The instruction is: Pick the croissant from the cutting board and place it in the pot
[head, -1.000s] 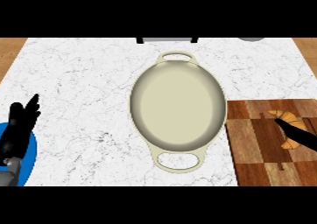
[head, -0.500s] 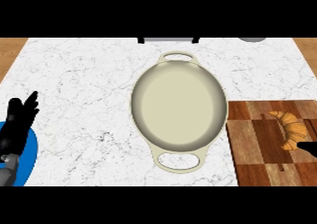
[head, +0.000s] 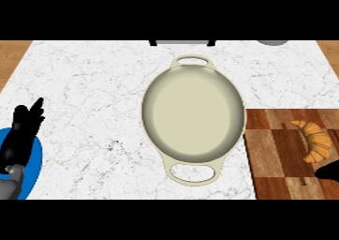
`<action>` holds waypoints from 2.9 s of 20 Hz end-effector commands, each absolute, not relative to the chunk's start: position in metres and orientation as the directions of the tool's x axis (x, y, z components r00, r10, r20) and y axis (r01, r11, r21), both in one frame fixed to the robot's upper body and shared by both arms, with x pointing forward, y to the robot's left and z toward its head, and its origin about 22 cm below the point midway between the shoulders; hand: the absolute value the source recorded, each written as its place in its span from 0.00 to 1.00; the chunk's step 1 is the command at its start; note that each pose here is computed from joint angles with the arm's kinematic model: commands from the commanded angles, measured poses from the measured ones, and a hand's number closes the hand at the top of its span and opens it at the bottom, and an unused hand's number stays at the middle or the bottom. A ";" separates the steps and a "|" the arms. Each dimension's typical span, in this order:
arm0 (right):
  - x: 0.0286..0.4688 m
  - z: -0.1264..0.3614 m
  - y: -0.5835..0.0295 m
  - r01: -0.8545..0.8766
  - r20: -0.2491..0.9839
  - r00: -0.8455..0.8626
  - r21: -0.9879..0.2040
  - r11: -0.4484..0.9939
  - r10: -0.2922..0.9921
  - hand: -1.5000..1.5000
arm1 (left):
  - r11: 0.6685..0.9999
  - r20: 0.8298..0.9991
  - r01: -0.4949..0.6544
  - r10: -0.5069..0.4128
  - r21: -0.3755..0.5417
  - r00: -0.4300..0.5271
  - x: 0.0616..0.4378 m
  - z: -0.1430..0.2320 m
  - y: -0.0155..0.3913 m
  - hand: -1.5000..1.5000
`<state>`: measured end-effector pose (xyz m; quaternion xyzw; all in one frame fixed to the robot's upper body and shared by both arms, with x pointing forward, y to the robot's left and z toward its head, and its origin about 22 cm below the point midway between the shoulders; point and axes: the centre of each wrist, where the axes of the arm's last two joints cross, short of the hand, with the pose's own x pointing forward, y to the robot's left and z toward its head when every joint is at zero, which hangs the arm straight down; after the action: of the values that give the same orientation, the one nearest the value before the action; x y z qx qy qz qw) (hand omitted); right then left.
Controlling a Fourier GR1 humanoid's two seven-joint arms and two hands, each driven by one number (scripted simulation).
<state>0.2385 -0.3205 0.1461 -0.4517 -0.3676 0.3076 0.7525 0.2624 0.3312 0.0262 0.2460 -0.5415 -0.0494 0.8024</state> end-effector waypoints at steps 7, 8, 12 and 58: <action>0.259 0.116 -0.293 -0.156 0.254 0.622 -0.887 0.435 0.740 0.00 | 0.869 0.846 -0.197 -0.351 0.454 0.400 0.266 0.030 0.341 0.50; 0.260 0.126 -0.323 -0.177 0.244 0.623 -0.882 0.438 0.743 0.00 | 0.871 0.849 -0.194 -0.352 0.452 0.394 0.281 0.024 0.318 0.50; 0.246 0.099 -0.326 -0.185 0.221 0.629 -0.888 0.420 0.745 0.00 | 0.871 0.837 -0.191 -0.341 0.453 0.428 0.276 0.034 0.337 0.50; 0.304 0.004 -0.370 -0.204 0.190 0.616 -0.899 0.388 0.764 1.00 | 0.872 0.842 -0.180 -0.355 0.454 0.407 0.261 0.036 0.329 0.50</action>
<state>0.2982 -0.3696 0.0080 -0.4388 -0.2945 0.3042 0.7926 0.2709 0.3265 0.0321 0.2442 -0.5405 -0.0487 0.8036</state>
